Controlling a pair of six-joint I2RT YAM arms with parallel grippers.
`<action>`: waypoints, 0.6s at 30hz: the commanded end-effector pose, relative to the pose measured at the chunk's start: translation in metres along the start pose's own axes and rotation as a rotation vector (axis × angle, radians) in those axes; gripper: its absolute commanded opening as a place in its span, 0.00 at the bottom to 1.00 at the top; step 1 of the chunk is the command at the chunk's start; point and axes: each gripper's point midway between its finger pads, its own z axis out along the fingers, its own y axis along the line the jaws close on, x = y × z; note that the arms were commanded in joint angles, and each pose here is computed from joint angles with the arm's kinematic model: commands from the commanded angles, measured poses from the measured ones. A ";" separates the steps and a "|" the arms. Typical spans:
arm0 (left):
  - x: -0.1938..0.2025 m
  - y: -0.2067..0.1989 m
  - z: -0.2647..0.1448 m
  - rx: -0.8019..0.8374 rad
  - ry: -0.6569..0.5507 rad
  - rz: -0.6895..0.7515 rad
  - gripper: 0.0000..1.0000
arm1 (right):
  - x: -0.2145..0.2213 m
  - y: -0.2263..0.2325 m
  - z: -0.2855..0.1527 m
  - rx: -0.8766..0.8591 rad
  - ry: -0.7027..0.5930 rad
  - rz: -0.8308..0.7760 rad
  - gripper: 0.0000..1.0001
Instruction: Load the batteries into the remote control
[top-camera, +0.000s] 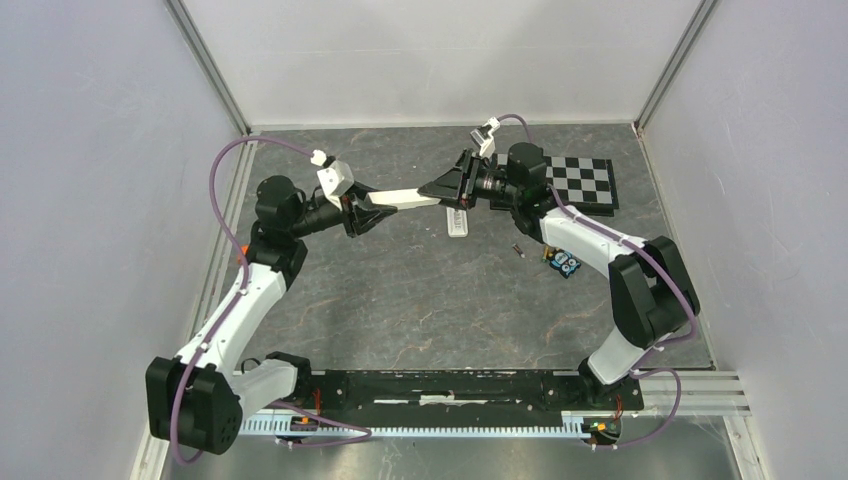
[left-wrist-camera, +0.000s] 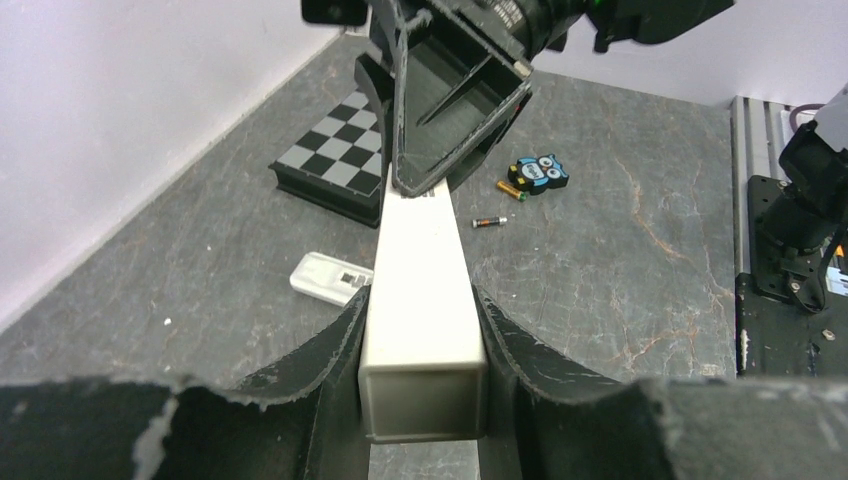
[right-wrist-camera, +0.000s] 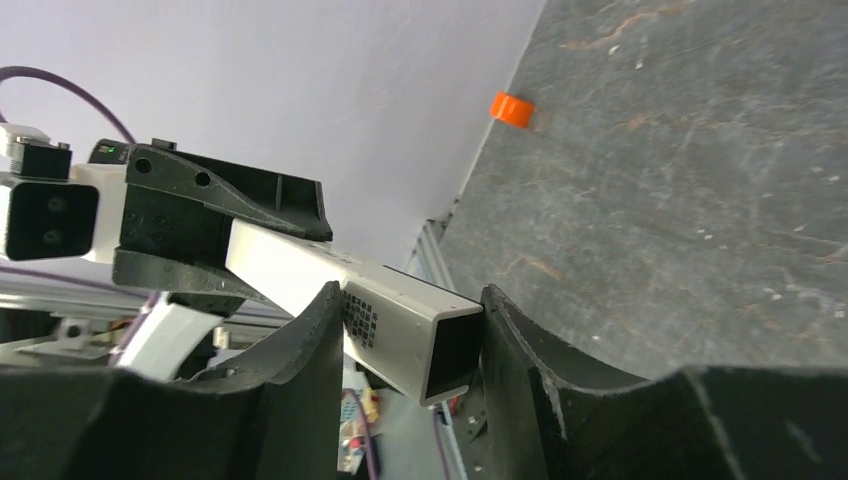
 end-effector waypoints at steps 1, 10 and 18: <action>0.013 -0.052 0.015 0.219 0.029 -0.123 0.02 | 0.054 0.044 0.024 -0.105 0.154 -0.324 0.48; 0.010 -0.041 0.011 0.107 0.005 -0.074 0.02 | 0.022 0.036 -0.010 -0.074 -0.062 -0.227 0.77; -0.004 -0.015 0.006 -0.091 -0.109 -0.027 0.02 | -0.013 0.044 -0.025 -0.053 -0.376 0.056 0.81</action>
